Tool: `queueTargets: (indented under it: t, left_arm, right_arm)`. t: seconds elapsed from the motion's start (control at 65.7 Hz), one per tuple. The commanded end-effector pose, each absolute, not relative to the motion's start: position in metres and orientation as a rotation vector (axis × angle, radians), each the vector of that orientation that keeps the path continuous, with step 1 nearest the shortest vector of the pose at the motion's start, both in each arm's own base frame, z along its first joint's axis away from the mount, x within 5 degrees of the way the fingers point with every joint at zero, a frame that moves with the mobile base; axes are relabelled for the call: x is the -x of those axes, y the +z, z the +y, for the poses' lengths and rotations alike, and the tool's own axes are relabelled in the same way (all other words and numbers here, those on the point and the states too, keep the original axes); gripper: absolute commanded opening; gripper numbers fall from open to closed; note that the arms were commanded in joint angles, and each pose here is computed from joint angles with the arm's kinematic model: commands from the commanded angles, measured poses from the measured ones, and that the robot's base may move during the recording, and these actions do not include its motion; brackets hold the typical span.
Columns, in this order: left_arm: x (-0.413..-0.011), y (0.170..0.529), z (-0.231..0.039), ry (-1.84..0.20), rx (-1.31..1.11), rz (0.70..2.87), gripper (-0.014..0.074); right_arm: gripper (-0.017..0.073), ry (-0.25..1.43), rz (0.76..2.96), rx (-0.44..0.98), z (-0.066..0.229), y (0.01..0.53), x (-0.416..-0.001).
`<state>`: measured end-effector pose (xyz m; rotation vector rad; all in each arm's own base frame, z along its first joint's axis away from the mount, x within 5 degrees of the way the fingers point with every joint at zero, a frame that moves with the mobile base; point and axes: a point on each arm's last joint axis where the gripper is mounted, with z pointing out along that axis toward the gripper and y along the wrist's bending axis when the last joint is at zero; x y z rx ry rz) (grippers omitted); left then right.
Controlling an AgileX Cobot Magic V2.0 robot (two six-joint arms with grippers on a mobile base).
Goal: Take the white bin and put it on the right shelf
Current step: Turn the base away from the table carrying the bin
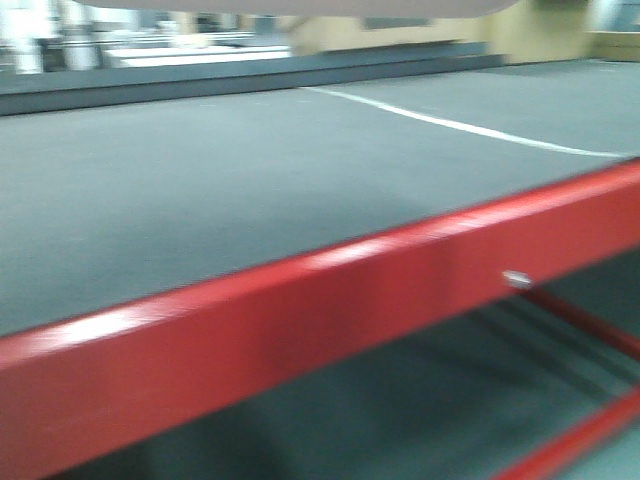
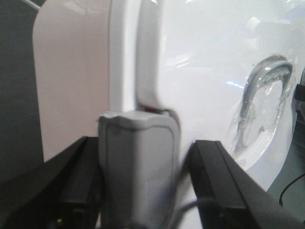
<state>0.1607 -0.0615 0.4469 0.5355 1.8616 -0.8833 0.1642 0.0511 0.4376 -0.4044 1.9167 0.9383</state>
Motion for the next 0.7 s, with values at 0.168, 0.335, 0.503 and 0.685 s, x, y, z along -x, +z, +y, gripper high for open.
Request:
queueTargets:
  t: [0.168,0.335,0.503,0.685]
  left_arm:
    - [-0.1432,0.4717,-0.0722,-1.068,-0.562,1.707,0.0241]
    - [-0.1432,0.4717,-0.0722,-1.068,-0.562,1.707,0.0241]
    - [-0.1432,0.4717,-0.0722,-1.068,-0.562,1.707,0.0241]
    - [-0.1432,0.4717,-0.0722,-1.068,-0.562,1.707,0.0241]
  right_arm:
    - [0.0414,1.184,1.762,0.506,0.0657,0.4639,-0.1416]
    - [0.0414,1.184,1.762,0.506,0.0657,0.4639,-0.1416]
    - [0.0414,1.184,1.762,0.506,0.0657,0.4639,-0.1416]
    - [0.0414,1.184,1.762,0.506,0.0657,0.4639,-0.1416]
